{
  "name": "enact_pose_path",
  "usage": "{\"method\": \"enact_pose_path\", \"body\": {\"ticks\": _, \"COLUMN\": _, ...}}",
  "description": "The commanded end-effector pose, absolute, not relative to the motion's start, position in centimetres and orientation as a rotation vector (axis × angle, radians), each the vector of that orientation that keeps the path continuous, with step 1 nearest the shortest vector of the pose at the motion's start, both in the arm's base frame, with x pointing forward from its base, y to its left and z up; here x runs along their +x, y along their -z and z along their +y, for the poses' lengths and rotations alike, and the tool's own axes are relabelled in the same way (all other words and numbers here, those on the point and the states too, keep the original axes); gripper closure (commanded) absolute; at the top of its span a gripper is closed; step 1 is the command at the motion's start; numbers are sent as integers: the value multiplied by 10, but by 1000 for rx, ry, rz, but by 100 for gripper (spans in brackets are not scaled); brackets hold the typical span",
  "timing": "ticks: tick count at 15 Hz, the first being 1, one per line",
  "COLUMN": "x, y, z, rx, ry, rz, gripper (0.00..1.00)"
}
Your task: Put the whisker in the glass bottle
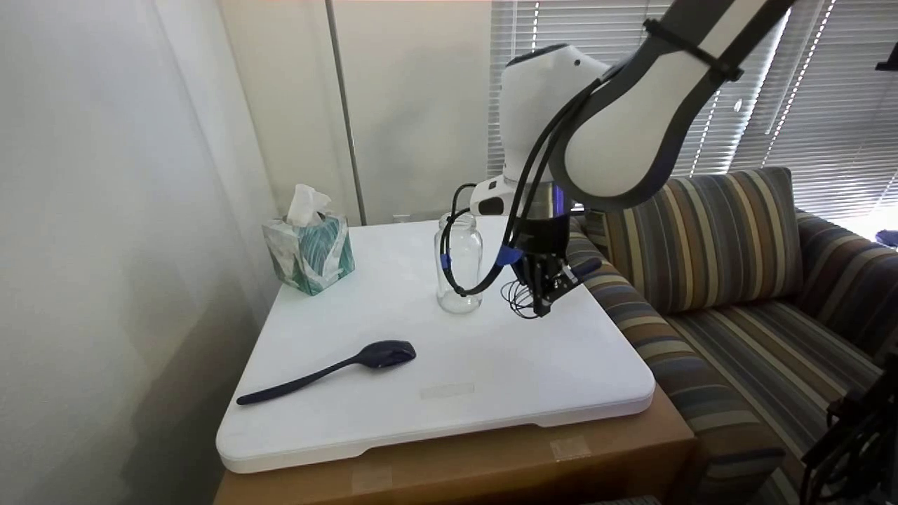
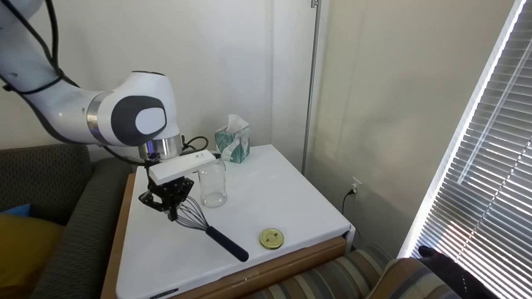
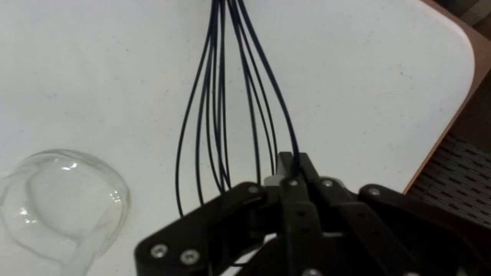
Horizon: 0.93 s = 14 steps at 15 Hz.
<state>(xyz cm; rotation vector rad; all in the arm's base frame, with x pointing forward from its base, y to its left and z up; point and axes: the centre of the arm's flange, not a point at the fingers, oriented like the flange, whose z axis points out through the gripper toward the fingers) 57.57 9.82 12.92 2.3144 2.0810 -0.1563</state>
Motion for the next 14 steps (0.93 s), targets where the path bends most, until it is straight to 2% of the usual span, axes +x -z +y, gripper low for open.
{"method": "enact_pose_path", "body": {"ticks": 1, "x": 569, "y": -184, "z": 87, "rx": 2242, "ry": 247, "rz": 1982, "gripper": 99}}
{"method": "enact_pose_path", "body": {"ticks": 6, "x": 584, "y": -254, "z": 78, "rx": 2129, "ry": 325, "rz": 1851, "gripper": 99}}
{"method": "enact_pose_path", "body": {"ticks": 14, "x": 640, "y": -374, "z": 54, "rx": 2196, "ry": -51, "rz": 1717, "gripper": 99}}
